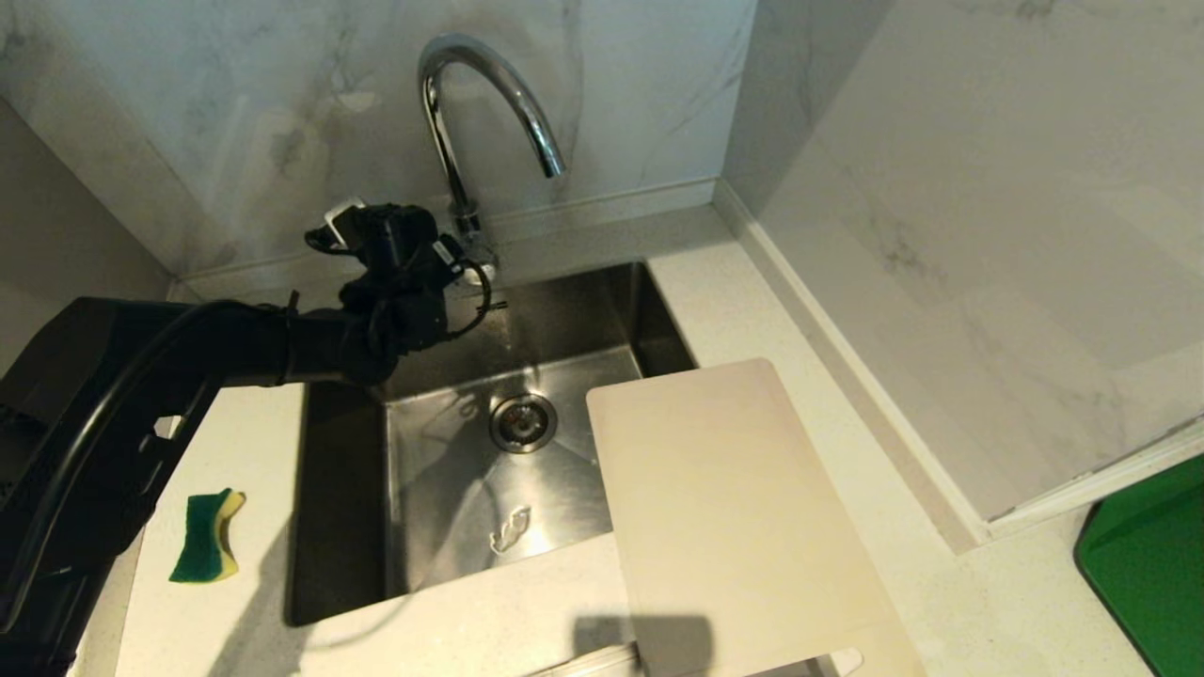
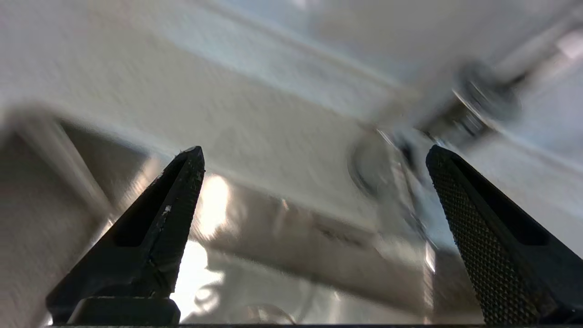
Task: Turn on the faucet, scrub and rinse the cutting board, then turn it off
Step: Turn on the tap
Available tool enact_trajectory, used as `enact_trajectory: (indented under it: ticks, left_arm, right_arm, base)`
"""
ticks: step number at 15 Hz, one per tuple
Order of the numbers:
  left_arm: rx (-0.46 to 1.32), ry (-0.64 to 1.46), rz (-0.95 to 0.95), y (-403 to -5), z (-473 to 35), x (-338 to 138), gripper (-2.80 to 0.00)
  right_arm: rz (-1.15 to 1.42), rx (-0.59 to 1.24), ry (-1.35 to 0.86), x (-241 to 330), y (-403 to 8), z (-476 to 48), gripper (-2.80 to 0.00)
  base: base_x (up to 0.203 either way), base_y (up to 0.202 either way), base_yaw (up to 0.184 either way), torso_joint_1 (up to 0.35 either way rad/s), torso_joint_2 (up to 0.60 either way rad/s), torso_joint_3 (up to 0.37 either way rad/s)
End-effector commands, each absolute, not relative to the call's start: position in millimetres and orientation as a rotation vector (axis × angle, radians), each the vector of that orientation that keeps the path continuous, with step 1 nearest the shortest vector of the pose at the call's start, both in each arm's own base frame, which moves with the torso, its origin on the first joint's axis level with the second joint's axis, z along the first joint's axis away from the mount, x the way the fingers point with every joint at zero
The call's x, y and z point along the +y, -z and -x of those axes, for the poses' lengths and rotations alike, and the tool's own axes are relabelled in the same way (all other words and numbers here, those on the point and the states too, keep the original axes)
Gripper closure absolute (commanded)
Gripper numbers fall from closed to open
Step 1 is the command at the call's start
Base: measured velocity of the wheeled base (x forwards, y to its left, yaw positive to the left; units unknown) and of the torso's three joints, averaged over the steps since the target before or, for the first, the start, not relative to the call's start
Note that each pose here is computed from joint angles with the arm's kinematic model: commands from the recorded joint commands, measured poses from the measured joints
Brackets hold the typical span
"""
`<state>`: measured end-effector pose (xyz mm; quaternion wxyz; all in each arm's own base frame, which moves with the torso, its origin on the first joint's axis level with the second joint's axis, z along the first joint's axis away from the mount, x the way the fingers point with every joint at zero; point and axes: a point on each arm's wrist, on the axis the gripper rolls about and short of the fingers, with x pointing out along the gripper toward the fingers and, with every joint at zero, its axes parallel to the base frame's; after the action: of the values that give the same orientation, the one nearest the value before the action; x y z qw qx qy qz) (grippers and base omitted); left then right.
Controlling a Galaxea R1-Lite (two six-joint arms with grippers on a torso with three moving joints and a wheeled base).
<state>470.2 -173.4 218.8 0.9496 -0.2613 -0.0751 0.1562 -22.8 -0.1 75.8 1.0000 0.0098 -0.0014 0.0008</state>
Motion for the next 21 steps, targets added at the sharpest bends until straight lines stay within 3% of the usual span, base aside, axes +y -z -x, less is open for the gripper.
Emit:
enact_trajectory:
  ticks: [1,13,21]
  left_arm:
    - [-0.181,-0.339,0.504,-215.1,-476.3,-165.9,-2.80]
    - [-0.186,-0.352,0.461,-205.0,-482.8,-162.6,-2.80]
    - [-0.068,-0.370,0.521,-215.1,-472.5,-151.9,-2.80]
  right_arm:
    - [-0.020,-0.003,-0.002,-0.1,-75.8,22.8,0.00]
    - [-0.020,-0.003,-0.002,-0.1,-75.8,22.8,0.00]
    - [-0.020,-0.003,-0.002,-0.1,-75.8,22.8,0.00]
  base:
    - [0.000,0.000,0.000,0.000,0.00,0.000]
    - [0.000,0.000,0.000,0.000,0.00,0.000]
    - [0.000,0.000,0.000,0.000,0.00,0.000]
